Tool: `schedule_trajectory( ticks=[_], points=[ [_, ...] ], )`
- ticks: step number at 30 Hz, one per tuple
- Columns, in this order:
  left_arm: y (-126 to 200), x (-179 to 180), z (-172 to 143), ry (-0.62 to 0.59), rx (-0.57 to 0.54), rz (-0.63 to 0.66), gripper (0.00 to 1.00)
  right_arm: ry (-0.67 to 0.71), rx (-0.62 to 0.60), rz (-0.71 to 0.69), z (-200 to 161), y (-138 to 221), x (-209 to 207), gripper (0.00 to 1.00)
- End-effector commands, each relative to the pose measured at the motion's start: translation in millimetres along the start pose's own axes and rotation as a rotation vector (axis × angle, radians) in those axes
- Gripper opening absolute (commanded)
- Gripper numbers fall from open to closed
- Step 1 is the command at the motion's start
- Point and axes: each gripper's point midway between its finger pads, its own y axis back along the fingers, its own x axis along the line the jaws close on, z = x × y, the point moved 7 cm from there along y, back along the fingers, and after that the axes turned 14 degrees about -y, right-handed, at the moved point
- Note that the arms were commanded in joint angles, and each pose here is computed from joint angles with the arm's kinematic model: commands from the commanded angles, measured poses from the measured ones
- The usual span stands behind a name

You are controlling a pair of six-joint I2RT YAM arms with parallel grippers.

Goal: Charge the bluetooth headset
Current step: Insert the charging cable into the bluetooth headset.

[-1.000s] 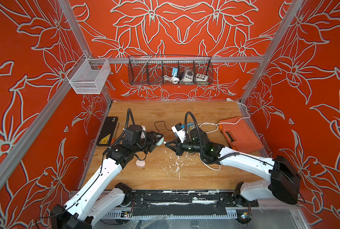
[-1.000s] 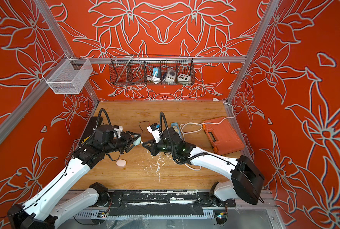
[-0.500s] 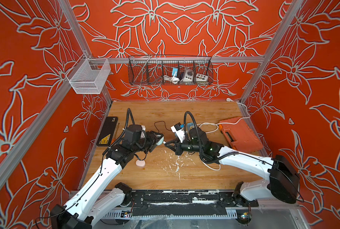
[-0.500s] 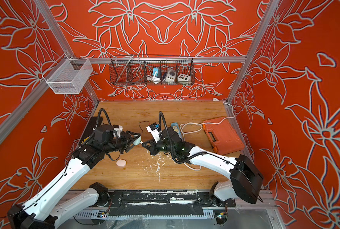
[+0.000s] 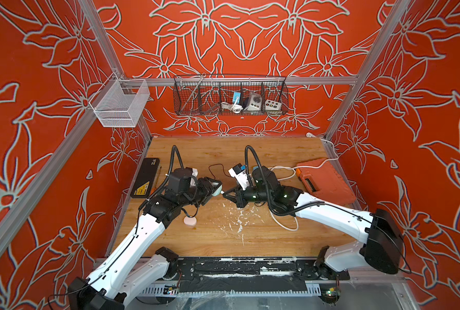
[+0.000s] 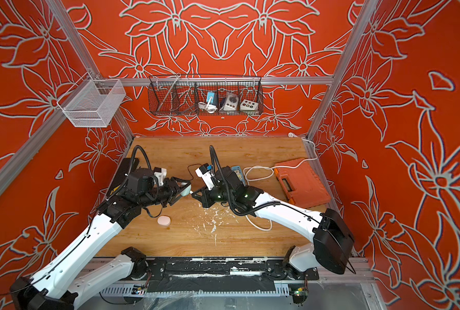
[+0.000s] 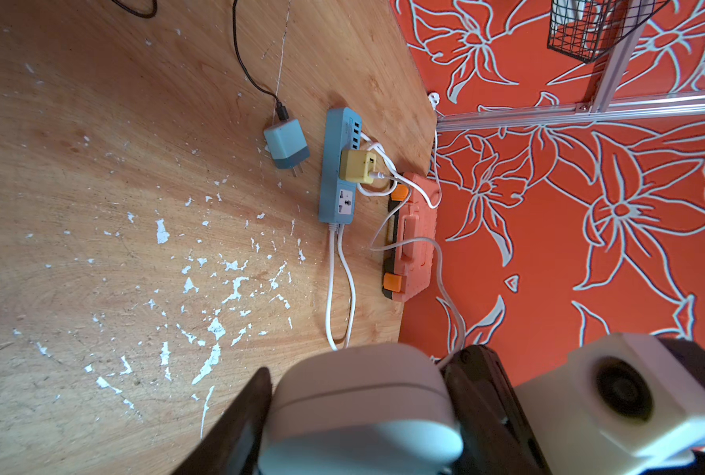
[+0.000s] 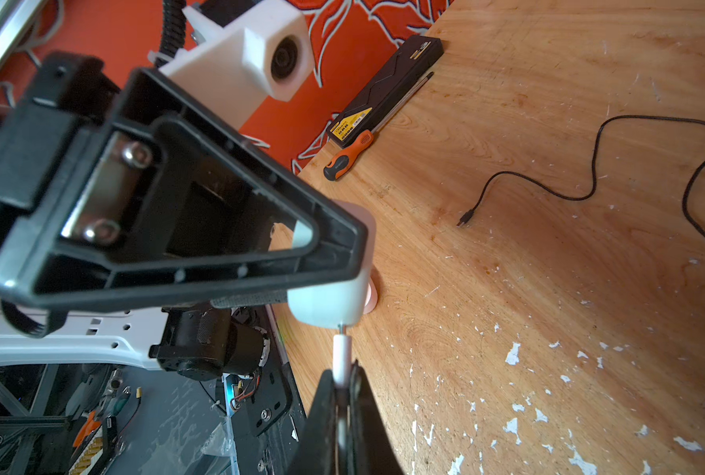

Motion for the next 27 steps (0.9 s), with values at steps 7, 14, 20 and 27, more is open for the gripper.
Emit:
schedule_trajectory(
  ticks=[7,14,20,27],
  points=[
    [-0.7,-21.6,-13.8,-0.022,0.124,-0.103,0.34,0.103,-0.091,0.057,26.8,-7.4,20.4,0.00],
    [1.4,-28.1,-16.4,-0.039,0.159,-0.142,0.28,0.202,-0.094,0.105,28.3,-5.8,27.9,0.00],
    [4.6,-32.9,-19.3,-0.060,0.187,-0.178,0.22,0.263,-0.097,0.067,26.5,0.2,23.6,0.00],
    [2.9,-35.6,-20.0,-0.046,0.210,-0.200,0.19,0.277,-0.094,0.107,30.9,-1.4,30.6,0.00]
  ],
)
